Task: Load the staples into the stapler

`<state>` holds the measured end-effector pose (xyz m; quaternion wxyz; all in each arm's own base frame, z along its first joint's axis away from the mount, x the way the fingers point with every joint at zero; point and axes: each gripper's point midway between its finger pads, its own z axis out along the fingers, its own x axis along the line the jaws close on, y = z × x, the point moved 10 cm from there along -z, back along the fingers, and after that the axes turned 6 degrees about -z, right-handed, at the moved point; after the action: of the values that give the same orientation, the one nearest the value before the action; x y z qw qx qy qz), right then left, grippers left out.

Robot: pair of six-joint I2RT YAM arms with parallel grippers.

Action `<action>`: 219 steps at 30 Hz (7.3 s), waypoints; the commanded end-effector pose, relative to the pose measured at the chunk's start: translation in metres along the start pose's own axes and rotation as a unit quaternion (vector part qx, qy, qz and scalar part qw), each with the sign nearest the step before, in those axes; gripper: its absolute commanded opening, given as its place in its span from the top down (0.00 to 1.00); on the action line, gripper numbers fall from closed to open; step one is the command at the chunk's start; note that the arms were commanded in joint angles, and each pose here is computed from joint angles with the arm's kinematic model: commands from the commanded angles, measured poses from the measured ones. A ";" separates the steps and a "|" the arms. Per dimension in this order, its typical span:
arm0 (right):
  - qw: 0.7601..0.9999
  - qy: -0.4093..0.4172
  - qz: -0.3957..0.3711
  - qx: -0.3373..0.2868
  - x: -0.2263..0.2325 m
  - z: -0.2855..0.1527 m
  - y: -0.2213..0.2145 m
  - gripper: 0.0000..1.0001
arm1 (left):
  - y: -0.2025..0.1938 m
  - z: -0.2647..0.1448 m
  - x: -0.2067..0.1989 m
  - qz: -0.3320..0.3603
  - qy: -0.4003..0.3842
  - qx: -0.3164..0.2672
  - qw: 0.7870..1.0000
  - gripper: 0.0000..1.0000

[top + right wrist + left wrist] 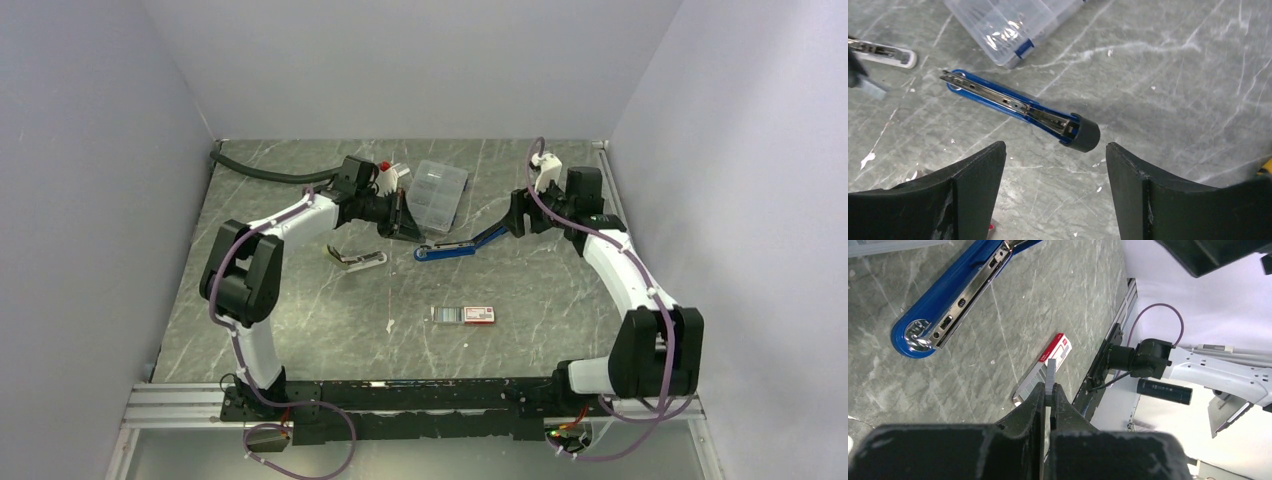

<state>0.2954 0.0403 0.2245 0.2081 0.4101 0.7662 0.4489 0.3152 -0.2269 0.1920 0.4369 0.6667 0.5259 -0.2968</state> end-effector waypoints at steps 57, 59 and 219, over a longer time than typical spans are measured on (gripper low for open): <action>0.962 0.017 0.267 0.046 0.018 0.012 -0.034 0.78 | -0.003 0.018 0.009 -0.108 0.016 -0.043 0.993 0.94; 0.961 0.011 0.273 0.041 0.016 0.014 -0.035 0.79 | -0.006 0.020 0.008 -0.118 0.021 -0.041 0.992 0.93; 0.962 0.016 0.263 -0.066 0.006 -0.003 -0.044 0.34 | -0.018 0.080 0.022 -0.191 0.130 -0.008 0.973 0.92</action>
<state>0.2688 0.0326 0.1805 0.0843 0.5946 0.6047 0.5231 0.3056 -0.2830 0.1300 0.2981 0.5758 0.7040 -0.2896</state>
